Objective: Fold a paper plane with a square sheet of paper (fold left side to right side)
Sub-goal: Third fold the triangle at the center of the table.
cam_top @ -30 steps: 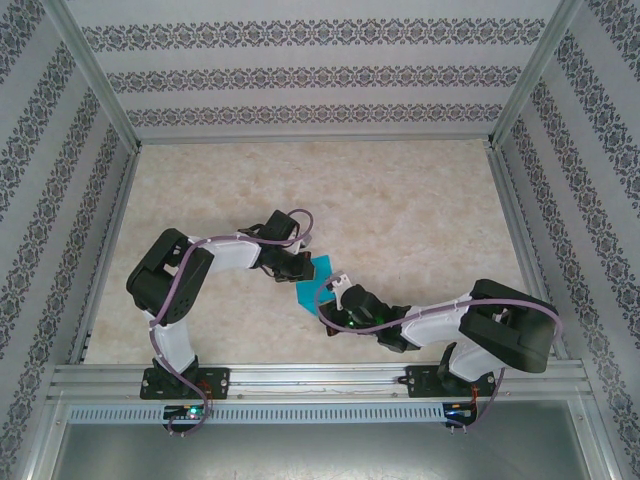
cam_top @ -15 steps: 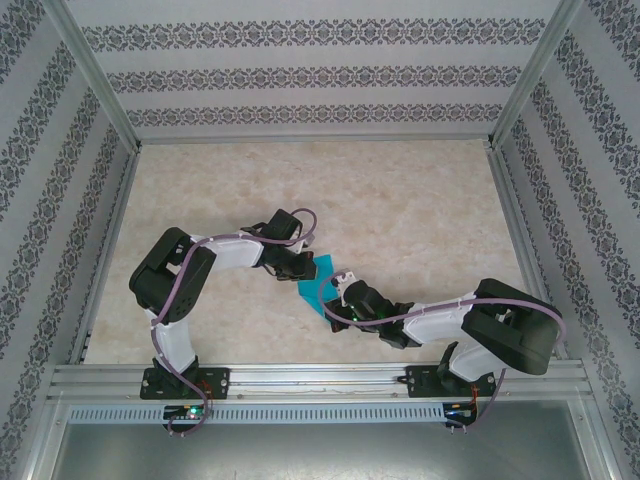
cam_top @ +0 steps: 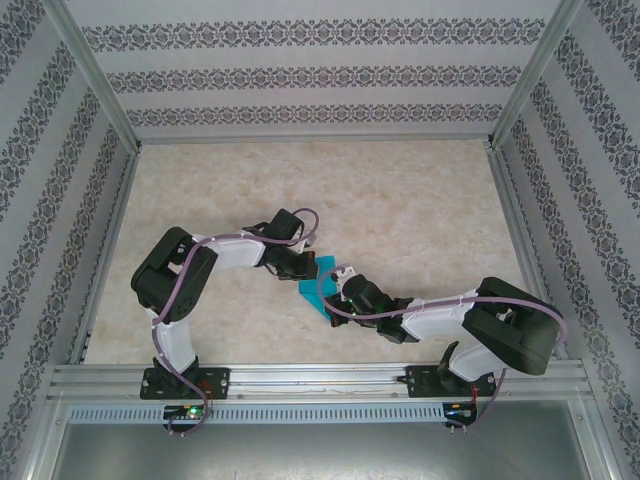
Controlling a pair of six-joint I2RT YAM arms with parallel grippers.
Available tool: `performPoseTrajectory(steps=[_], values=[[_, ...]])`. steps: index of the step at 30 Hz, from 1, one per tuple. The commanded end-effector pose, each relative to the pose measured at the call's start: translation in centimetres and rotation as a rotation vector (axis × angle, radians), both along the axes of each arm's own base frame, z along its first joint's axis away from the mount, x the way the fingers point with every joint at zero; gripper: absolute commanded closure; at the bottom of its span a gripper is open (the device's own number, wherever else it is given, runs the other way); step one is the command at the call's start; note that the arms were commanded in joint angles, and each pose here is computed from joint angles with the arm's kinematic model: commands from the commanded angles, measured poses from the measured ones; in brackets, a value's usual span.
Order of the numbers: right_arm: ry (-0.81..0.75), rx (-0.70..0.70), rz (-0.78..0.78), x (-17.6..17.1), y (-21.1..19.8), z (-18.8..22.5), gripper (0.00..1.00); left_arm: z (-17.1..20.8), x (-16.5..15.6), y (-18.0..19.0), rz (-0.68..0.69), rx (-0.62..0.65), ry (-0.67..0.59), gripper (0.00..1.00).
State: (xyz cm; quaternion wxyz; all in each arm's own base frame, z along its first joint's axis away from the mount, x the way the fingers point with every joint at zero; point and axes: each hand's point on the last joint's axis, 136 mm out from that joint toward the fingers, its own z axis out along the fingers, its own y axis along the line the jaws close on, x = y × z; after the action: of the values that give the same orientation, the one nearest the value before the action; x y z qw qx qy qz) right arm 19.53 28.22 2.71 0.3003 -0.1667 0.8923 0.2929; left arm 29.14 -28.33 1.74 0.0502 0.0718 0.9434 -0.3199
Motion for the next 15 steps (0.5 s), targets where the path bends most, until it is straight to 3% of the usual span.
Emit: performPoseTrajectory(steps=[1, 15], values=[[-0.027, -0.008, -0.020, 0.97, -0.18, 0.85, 1.00, -3.31, -2.06, 1.78, -0.020, 0.131, 0.071, 1.00], [-0.023, -0.041, -0.023, 1.67, -0.27, 0.68, 1.00, -3.29, -2.09, 1.68, -0.023, 0.132, 0.071, 1.00]])
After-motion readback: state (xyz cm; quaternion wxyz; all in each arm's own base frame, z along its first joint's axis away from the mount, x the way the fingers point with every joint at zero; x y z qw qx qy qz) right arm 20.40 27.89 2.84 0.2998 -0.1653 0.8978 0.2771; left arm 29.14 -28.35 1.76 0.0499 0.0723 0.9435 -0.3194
